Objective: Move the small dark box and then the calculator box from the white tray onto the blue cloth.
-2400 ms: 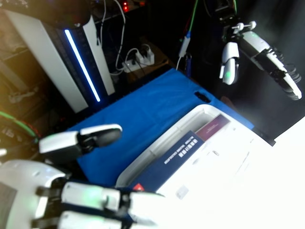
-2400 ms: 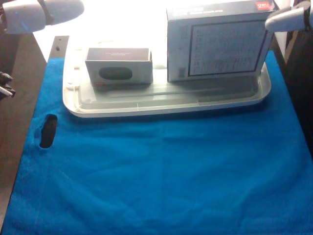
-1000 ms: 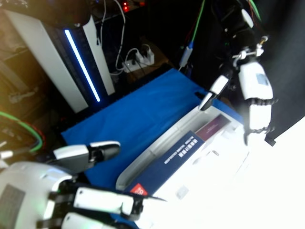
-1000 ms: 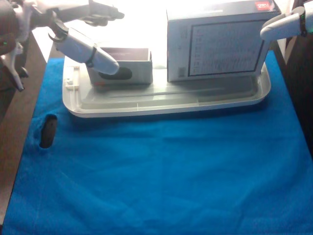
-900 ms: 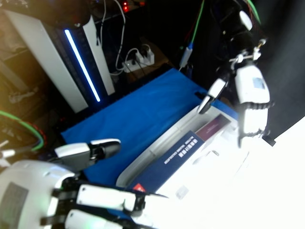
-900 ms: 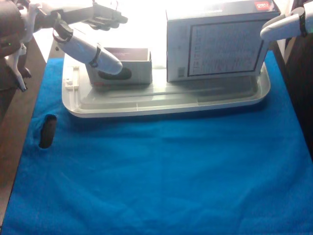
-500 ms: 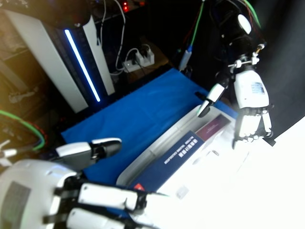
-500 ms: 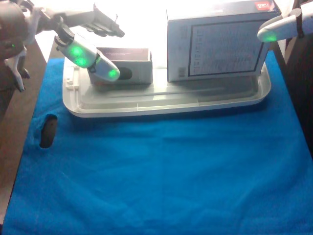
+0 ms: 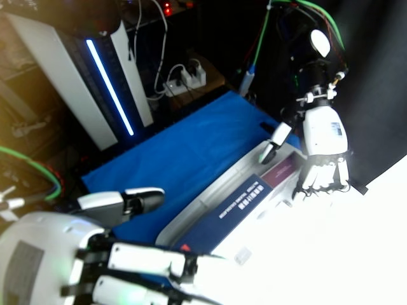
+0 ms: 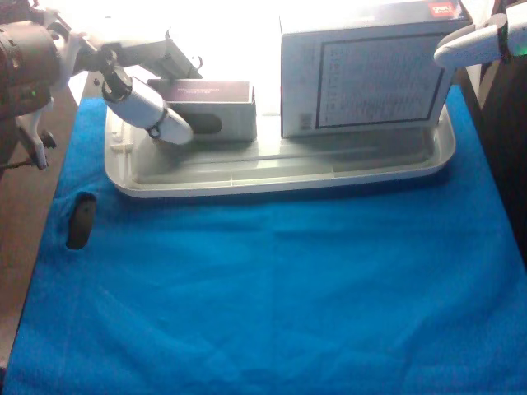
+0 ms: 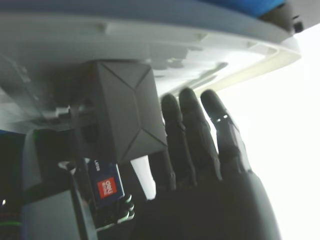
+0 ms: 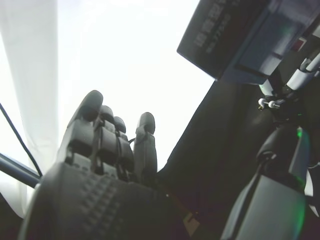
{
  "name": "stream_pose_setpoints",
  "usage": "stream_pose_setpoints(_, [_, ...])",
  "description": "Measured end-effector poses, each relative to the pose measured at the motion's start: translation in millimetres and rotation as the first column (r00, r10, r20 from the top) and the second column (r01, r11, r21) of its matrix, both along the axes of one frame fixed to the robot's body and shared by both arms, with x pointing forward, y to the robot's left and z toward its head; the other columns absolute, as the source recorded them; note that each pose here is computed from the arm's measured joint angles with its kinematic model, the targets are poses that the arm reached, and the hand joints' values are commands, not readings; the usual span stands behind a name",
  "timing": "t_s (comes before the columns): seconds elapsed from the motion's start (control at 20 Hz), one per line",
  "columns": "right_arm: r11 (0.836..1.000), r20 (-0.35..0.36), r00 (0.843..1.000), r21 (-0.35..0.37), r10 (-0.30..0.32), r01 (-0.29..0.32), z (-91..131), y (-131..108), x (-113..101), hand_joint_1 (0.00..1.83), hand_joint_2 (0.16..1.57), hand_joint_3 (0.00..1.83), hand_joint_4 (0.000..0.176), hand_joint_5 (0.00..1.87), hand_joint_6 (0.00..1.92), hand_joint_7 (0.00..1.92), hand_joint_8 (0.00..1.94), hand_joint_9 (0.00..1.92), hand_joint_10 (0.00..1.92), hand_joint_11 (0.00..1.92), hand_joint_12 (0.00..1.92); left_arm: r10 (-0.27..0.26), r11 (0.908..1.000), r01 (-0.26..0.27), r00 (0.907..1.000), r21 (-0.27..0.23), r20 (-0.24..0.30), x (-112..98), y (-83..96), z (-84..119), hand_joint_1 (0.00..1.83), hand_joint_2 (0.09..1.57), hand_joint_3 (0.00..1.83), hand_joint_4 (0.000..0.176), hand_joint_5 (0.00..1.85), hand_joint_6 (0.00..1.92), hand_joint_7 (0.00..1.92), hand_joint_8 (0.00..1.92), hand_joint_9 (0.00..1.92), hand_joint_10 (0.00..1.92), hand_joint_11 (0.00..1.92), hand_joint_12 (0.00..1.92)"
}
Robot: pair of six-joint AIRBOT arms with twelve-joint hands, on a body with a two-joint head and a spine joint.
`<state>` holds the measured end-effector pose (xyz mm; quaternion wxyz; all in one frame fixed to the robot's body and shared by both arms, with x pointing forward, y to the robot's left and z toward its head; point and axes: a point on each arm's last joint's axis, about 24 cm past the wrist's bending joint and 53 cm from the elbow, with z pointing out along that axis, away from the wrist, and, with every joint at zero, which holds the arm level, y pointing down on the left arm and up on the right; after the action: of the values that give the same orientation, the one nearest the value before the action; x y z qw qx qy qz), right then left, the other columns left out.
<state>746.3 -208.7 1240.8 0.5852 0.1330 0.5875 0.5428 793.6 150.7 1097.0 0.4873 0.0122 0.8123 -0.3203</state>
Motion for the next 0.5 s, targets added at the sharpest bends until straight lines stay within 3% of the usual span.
stream_pose_setpoints(0.1, [1.000,0.000,1.000,0.000,0.000,0.000,0.1,-0.1,0.0,1.01,0.50,0.00,0.000,0.36,0.01,0.06,0.00,0.10,0.00,0.00,0.54,0.015,0.9999,-0.015,0.9999,-0.007,-0.003,2.1,3.0,0.4,1.17,1.24,0.00,0.000,0.86,1.23,0.62,1.45,0.77,0.14,0.17,1.26])
stream_pose_setpoints(0.2, [1.000,0.000,1.000,0.001,0.000,0.000,-0.1,0.4,-0.1,1.01,0.50,0.00,0.000,0.35,0.00,0.05,0.00,0.10,0.00,0.00,0.62,0.019,0.9996,-0.020,0.9998,-0.022,-0.006,3.2,3.0,1.6,1.18,1.23,0.00,0.000,0.89,1.16,0.64,1.47,0.63,0.44,0.18,1.32])
stream_pose_setpoints(0.25, [1.000,0.000,1.000,0.001,0.002,-0.002,0.0,1.0,-0.5,1.02,0.51,0.00,0.000,0.35,0.00,0.07,0.01,0.11,0.00,0.00,0.66,0.029,0.9988,-0.029,0.9995,-0.039,-0.009,4.6,4.5,3.4,1.18,1.23,0.00,0.000,0.89,1.16,0.62,1.47,0.59,0.47,0.16,1.31])
stream_pose_setpoints(0.35, [1.000,0.000,1.000,0.000,0.002,-0.002,-0.1,0.9,-0.5,1.01,0.51,0.00,0.000,0.33,0.00,0.09,0.01,0.12,0.00,0.00,0.63,0.061,0.9938,-0.062,0.9980,-0.092,-0.016,9.0,9.6,9.8,1.19,1.22,0.00,0.000,0.91,1.15,0.63,1.45,0.58,0.45,0.15,1.28])
stream_pose_setpoints(0.4, [1.000,-0.001,1.000,0.001,0.001,-0.001,-0.1,0.7,-0.4,0.99,0.50,0.00,0.000,0.33,0.00,0.08,0.00,0.12,0.00,0.00,0.62,0.070,0.9910,-0.071,0.9975,-0.114,-0.014,10.1,12.0,13.9,1.19,1.22,0.00,0.000,0.90,1.20,0.64,1.40,0.58,0.34,0.10,1.24])
stream_pose_setpoints(0.45, [1.000,0.001,1.000,0.000,0.003,-0.003,0.0,1.2,-0.6,0.99,0.51,0.00,0.000,0.33,0.00,0.08,0.00,0.12,0.00,0.00,0.62,0.075,0.9866,-0.076,0.9971,-0.145,-0.012,9.9,14.7,20.1,1.07,1.19,0.00,0.000,0.87,1.18,0.60,0.72,0.55,0.25,0.03,1.25])
stream_pose_setpoints(0.5, [1.000,0.001,1.000,0.000,0.003,-0.003,0.0,1.2,-0.6,0.99,0.52,0.00,0.000,0.34,0.00,0.08,0.00,0.12,0.00,0.00,0.65,0.075,0.9826,-0.075,0.9972,-0.170,-0.009,8.1,17.9,26.6,1.07,1.19,0.00,0.000,0.84,1.19,0.66,0.34,0.54,0.18,0.00,1.24])
